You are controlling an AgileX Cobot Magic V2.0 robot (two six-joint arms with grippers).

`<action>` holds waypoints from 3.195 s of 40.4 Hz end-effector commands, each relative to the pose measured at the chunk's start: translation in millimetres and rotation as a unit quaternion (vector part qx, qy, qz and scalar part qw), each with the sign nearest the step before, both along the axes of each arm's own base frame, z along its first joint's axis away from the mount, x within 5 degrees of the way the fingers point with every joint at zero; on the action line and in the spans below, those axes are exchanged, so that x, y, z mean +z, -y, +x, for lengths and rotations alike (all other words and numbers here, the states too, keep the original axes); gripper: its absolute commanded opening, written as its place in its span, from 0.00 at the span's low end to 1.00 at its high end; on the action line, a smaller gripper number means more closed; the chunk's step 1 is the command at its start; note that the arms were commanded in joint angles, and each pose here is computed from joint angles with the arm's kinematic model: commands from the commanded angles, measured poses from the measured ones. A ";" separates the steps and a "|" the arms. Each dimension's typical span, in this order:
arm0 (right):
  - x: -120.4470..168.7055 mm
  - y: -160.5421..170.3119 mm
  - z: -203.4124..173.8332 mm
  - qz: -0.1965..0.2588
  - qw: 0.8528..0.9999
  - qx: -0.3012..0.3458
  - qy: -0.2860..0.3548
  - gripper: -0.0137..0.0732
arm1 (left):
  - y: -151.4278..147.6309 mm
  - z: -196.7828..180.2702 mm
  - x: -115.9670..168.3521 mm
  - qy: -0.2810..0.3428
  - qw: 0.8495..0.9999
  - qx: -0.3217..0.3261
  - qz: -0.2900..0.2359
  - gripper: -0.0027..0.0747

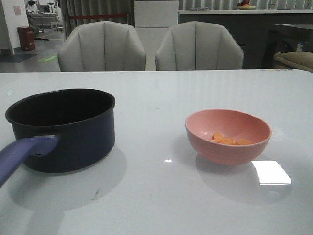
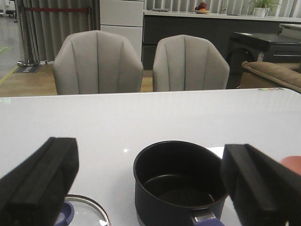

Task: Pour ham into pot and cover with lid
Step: 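Move the right gripper toward the pink bowl, then grasp the rim of the pink bowl with the right gripper, then lift the pink bowl and carry it over the saucepan, then tilt the pink bowl to pour carrot slices into the saucepan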

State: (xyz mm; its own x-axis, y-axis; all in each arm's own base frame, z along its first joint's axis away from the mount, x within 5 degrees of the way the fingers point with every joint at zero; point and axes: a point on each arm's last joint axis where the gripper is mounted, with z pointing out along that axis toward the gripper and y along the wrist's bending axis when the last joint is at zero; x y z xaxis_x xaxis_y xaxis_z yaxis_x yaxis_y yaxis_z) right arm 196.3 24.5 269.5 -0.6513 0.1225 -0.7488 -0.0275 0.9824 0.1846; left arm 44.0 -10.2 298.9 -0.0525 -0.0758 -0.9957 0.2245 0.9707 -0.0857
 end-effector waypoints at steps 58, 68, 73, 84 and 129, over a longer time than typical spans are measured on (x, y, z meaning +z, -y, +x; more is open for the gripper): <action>44.7 -123.0 146.8 -0.011 0.980 0.199 0.004 0.31 | 0.0 -1.6 14.8 0.044 0.999 -0.004 -0.011 0.89; 76.3 -201.3 126.3 0.012 0.953 0.280 0.113 0.31 | 0.0 -1.6 14.8 0.044 0.999 -0.004 -0.011 0.89; 77.3 -227.5 122.2 -0.001 0.935 0.301 0.185 0.31 | 0.0 -1.6 14.8 0.044 0.999 -0.004 -0.011 0.89; 60.7 -252.2 131.9 -0.018 0.899 0.289 0.329 0.31 | 0.0 -1.6 14.8 0.044 0.999 -0.004 -0.011 0.89; -32.8 -295.2 115.7 -0.350 0.578 0.282 0.681 0.31 | 0.0 -1.6 14.8 0.044 0.999 -0.004 -0.011 0.89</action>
